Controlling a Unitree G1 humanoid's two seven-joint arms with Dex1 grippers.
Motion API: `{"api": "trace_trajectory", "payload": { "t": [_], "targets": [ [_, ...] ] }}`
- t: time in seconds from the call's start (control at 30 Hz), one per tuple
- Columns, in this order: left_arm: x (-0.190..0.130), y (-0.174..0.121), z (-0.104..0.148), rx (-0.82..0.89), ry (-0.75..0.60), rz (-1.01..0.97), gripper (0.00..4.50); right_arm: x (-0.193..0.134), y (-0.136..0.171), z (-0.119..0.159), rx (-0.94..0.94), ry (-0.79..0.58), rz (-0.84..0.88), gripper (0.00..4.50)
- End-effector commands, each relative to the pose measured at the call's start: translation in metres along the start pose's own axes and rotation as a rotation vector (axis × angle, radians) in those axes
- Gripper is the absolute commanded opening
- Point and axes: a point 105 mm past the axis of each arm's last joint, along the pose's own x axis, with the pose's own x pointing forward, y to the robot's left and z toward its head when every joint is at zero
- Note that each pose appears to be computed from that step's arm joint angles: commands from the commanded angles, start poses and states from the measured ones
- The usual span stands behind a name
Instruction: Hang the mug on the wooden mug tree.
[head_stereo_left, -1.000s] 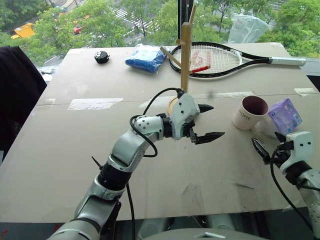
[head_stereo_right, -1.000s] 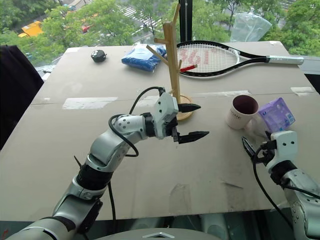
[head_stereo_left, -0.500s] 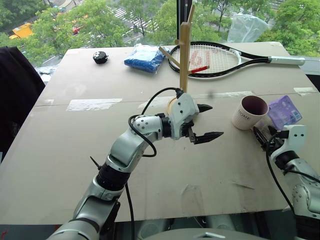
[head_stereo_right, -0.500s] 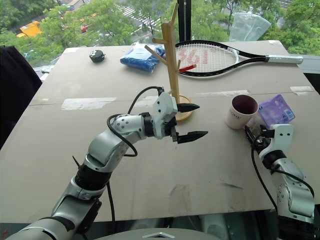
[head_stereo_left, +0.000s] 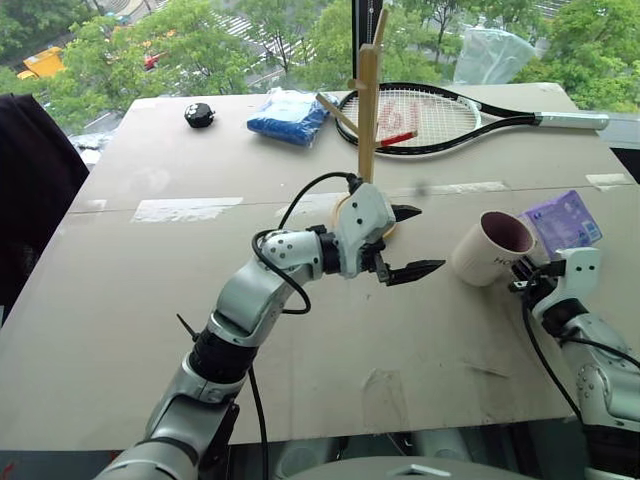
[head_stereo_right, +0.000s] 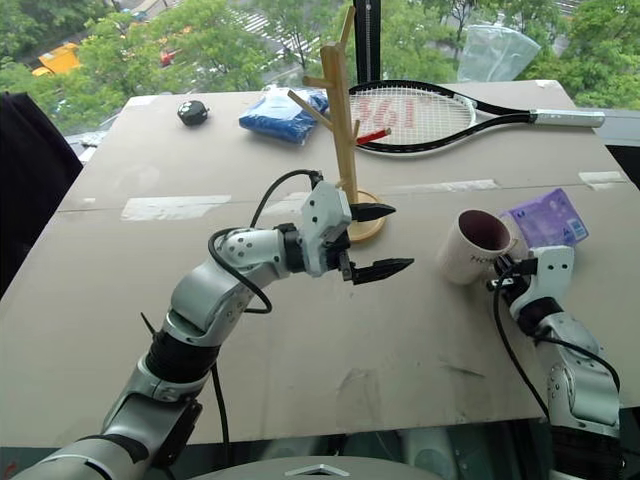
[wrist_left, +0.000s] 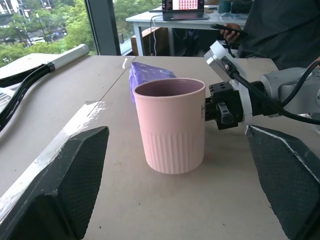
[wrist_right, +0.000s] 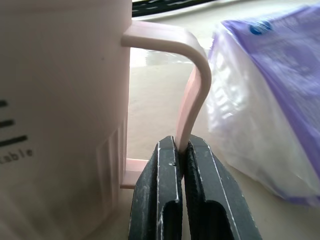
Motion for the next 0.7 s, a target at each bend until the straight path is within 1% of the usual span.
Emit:
{"api": "trace_trajectory", "payload": {
  "t": [0.03, 0.13, 0.23, 0.3, 0.4, 0.53, 0.7],
  "targets": [
    [-0.012, -0.002, 0.005, 0.028, -0.052, 0.058, 4.5, 0.011, 0.025, 0.047, -0.149, -0.087, 0.197, 0.04],
    [-0.021, 0.002, 0.006, 0.033, -0.099, 0.144, 4.5, 0.02, 0.033, 0.067, -0.245, -0.095, 0.309, 0.04],
    [-0.037, 0.003, 0.014, -0.016, -0.223, 0.277, 4.5, 0.032, 0.042, 0.096, -0.38, -0.114, 0.46, 0.04],
    [-0.051, -0.007, 0.011, -0.019, -0.254, 0.333, 4.5, 0.046, 0.049, 0.122, -0.492, -0.136, 0.555, 0.04],
    [-0.066, -0.016, 0.012, -0.017, -0.29, 0.423, 4.5, 0.063, 0.057, 0.149, -0.633, -0.15, 0.667, 0.04],
    [-0.078, -0.019, 0.019, -0.044, -0.355, 0.553, 4.5, 0.083, 0.063, 0.173, -0.761, -0.159, 0.764, 0.04],
    [-0.084, -0.023, 0.02, -0.072, -0.396, 0.6, 4.5, 0.098, 0.07, 0.183, -0.853, -0.152, 0.846, 0.04]
  ]
}}
